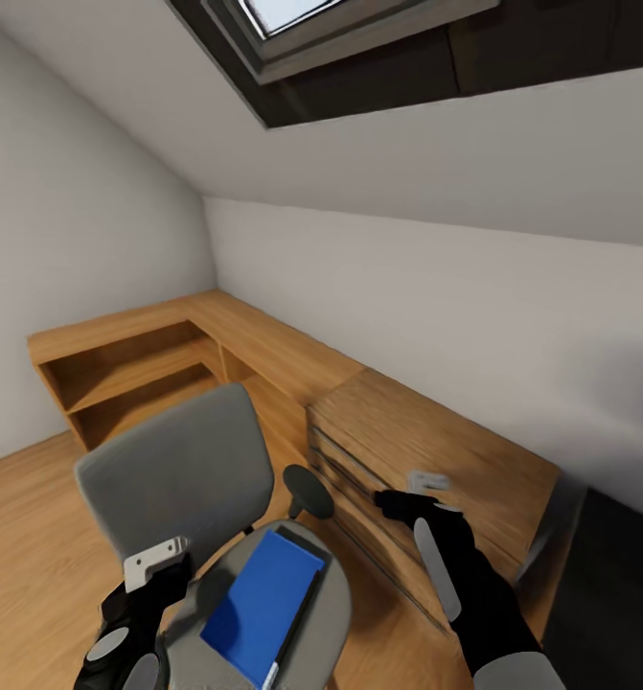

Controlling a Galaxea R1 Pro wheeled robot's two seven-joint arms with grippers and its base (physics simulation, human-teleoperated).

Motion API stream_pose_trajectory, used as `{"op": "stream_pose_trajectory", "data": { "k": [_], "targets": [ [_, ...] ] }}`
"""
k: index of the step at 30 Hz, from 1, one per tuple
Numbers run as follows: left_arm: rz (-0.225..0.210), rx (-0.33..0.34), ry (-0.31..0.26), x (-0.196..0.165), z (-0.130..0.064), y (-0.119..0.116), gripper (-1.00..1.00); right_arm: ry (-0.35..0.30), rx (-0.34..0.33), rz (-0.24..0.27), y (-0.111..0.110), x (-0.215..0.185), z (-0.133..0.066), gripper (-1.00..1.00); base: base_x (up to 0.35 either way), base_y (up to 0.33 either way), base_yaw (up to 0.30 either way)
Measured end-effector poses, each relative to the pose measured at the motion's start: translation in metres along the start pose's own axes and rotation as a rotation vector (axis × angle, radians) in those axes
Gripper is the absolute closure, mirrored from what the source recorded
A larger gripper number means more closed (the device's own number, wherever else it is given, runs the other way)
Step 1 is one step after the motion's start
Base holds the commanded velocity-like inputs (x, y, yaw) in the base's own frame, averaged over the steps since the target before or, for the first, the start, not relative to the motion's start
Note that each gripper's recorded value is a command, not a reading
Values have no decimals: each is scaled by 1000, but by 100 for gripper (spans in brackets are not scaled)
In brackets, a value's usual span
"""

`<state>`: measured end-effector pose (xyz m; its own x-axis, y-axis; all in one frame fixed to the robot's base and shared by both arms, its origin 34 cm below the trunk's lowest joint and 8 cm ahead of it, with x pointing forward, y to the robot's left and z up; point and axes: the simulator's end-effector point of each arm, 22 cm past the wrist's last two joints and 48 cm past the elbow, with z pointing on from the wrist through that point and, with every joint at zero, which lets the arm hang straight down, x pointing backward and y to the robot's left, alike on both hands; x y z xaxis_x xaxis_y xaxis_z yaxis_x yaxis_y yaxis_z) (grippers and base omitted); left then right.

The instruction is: In the bedroom, organize the workspace by keeping the computer under the desk, ensuring the monitor is on the desk, placing the keyboard on the desk next to the monitor, placing the mouse on the desk next to the keyboard, moving the folder from the swivel chair onto the desk next to the mouse, stacking the notebook on top of the folder with the pen on top of the notebook, and positioning the swivel chair next to the desk.

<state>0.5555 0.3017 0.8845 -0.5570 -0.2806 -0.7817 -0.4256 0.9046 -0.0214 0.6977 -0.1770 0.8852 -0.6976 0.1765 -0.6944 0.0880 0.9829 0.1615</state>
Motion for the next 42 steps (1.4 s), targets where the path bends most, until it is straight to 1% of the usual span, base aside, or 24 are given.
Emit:
{"op": "stream_pose_trajectory", "data": {
  "k": [42],
  "targets": [
    [-2, -1, 1, 0, 0, 0, -100, 4, -6, -8, 4, 2, 1, -100, 0, 0, 280]
  ]
}}
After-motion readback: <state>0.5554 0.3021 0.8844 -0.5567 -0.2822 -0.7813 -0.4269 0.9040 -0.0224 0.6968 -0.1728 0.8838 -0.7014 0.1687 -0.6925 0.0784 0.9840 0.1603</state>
